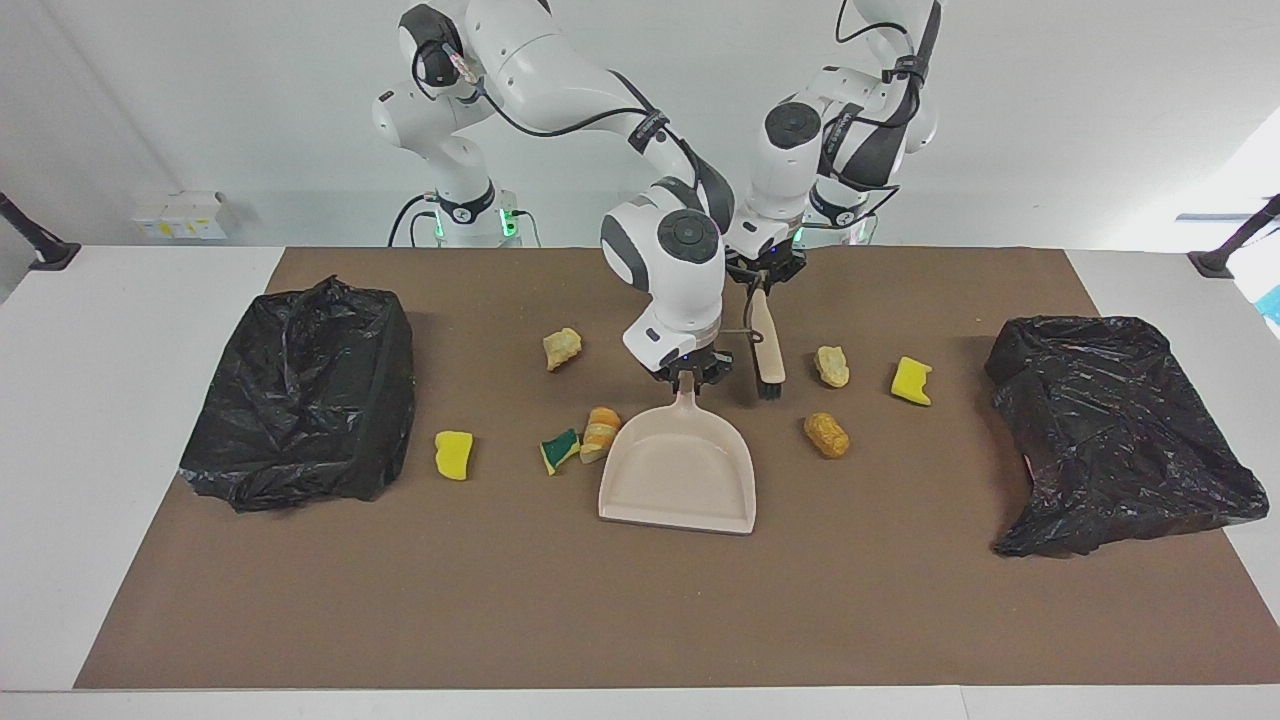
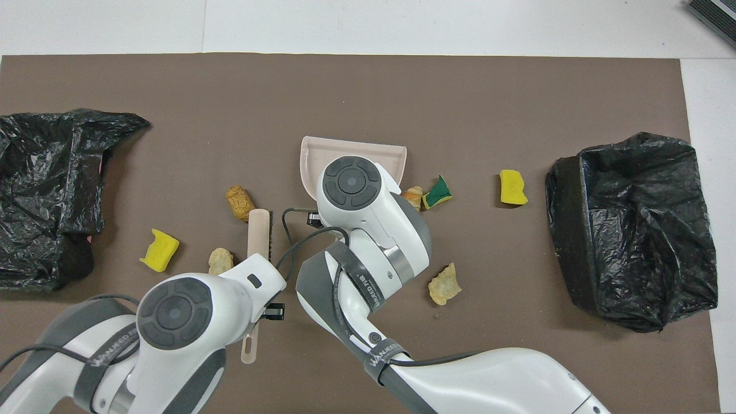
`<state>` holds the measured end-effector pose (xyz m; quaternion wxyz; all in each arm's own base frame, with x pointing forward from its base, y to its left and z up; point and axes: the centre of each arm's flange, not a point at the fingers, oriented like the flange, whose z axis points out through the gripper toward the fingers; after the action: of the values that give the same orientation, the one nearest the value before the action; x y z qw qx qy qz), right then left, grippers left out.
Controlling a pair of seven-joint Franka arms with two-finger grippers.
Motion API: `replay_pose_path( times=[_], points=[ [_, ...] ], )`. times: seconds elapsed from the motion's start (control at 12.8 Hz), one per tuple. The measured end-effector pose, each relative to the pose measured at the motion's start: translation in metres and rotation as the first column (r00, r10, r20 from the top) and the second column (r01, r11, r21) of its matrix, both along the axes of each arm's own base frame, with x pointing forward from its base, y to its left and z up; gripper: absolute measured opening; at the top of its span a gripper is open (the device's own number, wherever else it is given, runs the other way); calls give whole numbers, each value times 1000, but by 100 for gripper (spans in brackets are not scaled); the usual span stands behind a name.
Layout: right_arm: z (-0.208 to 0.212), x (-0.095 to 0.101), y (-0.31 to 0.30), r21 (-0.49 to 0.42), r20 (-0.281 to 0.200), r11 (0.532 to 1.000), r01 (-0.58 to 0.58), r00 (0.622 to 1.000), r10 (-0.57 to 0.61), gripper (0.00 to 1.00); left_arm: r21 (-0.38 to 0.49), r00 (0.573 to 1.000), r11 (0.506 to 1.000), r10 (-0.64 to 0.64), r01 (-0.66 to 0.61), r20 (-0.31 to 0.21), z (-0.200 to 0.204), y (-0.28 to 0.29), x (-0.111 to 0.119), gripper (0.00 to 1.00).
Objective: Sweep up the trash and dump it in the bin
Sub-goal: 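Grasp the brush with the left gripper while the right gripper tilts the dustpan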
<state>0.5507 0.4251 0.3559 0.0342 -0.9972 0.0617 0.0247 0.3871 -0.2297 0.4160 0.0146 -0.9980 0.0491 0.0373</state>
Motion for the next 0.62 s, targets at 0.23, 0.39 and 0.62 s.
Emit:
replay_pose_path(
  times=[0.23,0.39,0.62],
  points=[
    [17,-2,2,18,33,985,-169,985,168,32,6,1000,1000,16,-16,19,11,43,29,26],
    [23,-1,0,22,55,950,-312,949,311,32,24,999,1000,15,-16,32,13,76,46,26],
    [22,5,-12,15,57,868,-496,867,495,32,62,998,997,47,-49,38,12,130,68,26]
  ],
)
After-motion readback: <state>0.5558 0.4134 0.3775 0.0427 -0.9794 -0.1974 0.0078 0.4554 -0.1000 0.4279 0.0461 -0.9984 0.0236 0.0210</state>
